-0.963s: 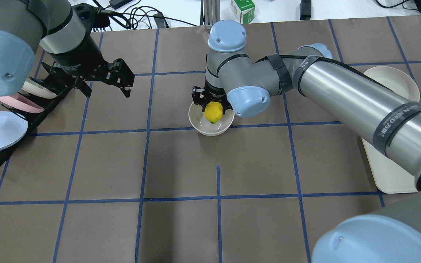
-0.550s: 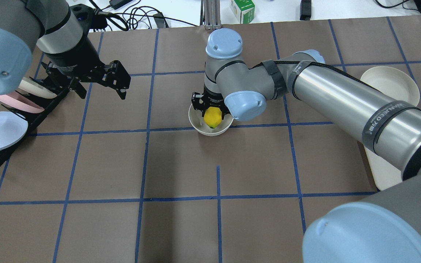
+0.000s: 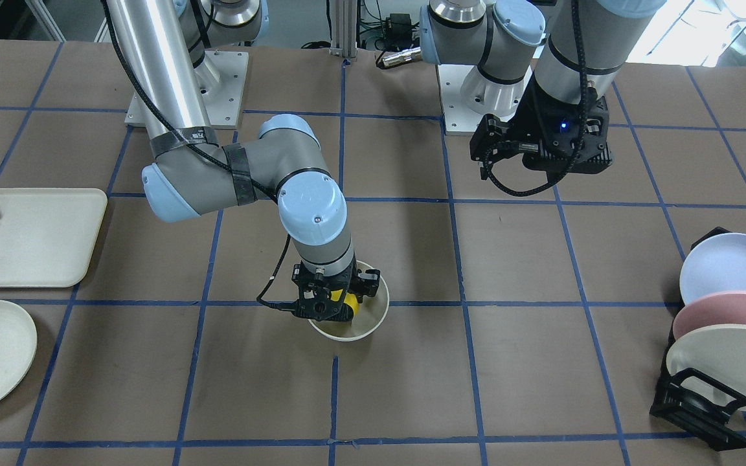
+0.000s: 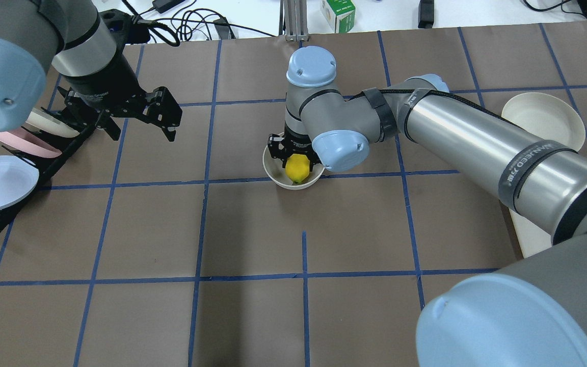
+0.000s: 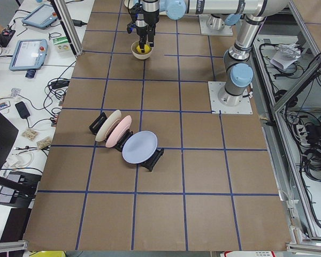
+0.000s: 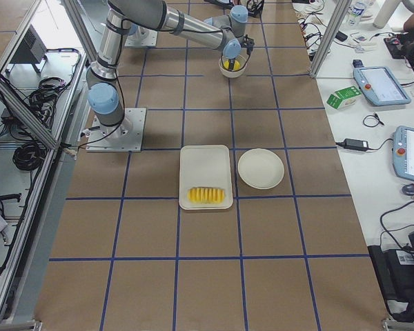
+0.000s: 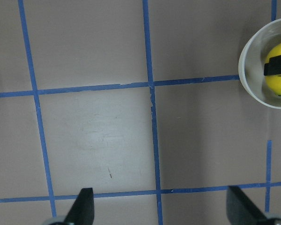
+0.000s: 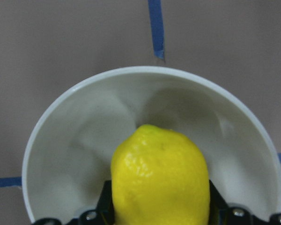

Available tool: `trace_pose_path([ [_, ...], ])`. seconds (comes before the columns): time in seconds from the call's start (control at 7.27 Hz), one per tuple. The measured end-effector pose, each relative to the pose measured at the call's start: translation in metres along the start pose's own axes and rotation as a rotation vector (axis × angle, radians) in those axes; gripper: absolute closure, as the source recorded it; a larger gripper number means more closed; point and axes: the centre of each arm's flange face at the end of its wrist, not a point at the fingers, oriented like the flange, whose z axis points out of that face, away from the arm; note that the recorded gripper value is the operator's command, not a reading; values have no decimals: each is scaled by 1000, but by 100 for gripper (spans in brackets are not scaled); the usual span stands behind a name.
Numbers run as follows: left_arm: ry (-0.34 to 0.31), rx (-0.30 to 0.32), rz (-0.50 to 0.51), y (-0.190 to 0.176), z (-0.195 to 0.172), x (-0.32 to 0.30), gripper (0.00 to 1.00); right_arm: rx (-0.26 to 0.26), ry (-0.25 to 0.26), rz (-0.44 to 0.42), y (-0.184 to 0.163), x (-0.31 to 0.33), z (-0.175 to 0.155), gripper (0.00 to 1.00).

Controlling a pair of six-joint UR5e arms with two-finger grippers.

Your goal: Place bowl and put lemon in it

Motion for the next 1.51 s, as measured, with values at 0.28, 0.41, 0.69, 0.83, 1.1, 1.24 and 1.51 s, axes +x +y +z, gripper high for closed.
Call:
trace_pose_path([
  [0.28,0,-2,-1,-1,1,0,0,2,0,2,0,0,-1,0],
  [0.41,0,-3,-1,0,1,-1,0,8,0,5,-1,0,-5,0],
  [0.69,1,0,-9,-1,0,-5,0,45,-3,-4,-1,3,-35,0],
  [0.83,2,2,-13,-2,-2,-6,0,71,12,-4,-2,15,-63,0],
  [1.1,3,0,-13,-2,-1,-6,0,87,85,50,-10,75,-130,0],
  [1.24,2,0,-11,-2,0,-5,0,76,110,83,-9,118,-169,0],
  [1.51,2,-3,-10,-2,1,-5,0,79,120,148,21,184,-249,0],
])
